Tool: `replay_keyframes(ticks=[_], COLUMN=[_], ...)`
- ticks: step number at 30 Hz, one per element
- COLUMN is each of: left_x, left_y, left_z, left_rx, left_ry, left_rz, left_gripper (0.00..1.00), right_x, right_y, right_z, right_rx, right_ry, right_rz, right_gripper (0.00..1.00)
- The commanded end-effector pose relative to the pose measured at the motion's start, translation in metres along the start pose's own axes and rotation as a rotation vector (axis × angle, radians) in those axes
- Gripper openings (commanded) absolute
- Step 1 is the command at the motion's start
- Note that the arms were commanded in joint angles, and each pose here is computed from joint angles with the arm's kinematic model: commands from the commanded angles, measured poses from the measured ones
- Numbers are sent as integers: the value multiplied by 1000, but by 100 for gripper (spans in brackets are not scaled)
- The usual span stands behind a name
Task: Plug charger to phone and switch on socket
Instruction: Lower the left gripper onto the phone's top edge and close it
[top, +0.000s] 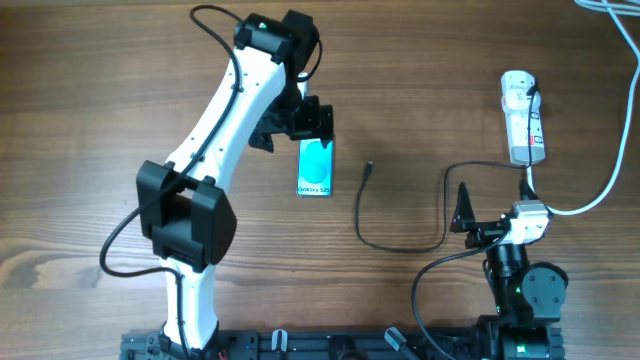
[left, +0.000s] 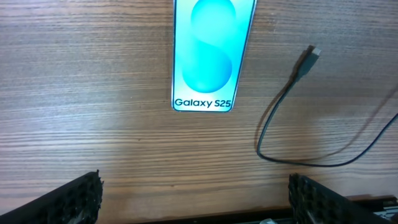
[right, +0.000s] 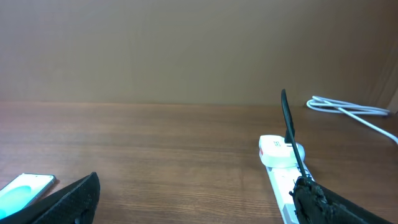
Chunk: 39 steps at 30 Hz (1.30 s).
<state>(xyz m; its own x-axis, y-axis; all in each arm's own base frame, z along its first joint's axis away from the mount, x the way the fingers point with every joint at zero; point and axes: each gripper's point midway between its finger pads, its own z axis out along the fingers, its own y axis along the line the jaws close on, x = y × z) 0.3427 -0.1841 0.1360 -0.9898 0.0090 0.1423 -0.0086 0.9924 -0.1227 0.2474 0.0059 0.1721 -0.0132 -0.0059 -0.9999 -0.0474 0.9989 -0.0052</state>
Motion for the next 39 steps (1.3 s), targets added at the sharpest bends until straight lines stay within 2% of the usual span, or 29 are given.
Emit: replay_keyframes(ticks=[1, 5, 10, 15, 30, 39], left_x=[-9, -20, -16, -15, -28, -35], left_y=[-19, -25, -31, -13, -26, -8], left_z=[-7, -1, 18, 40, 57, 85], left_rx=[68, 39, 22, -94, -53, -139], left_ry=[-52, -112, -97, -105, -143, -120], left_rz=[22, 50, 75, -1, 17, -16], left_gripper=[100, 100, 100, 100, 100, 100], right_x=[-1, -1, -1, -1, -1, -1], right_y=[-3, -3, -3, -3, -3, -3], right_z=[0, 0, 0, 0, 0, 0], right_rx=[16, 16, 16, 16, 16, 16], right_ry=[-5, -5, -5, -5, -5, -5], right_rz=[-18, -18, -18, -18, -18, -18], right_gripper=[100, 100, 100, 100, 100, 100])
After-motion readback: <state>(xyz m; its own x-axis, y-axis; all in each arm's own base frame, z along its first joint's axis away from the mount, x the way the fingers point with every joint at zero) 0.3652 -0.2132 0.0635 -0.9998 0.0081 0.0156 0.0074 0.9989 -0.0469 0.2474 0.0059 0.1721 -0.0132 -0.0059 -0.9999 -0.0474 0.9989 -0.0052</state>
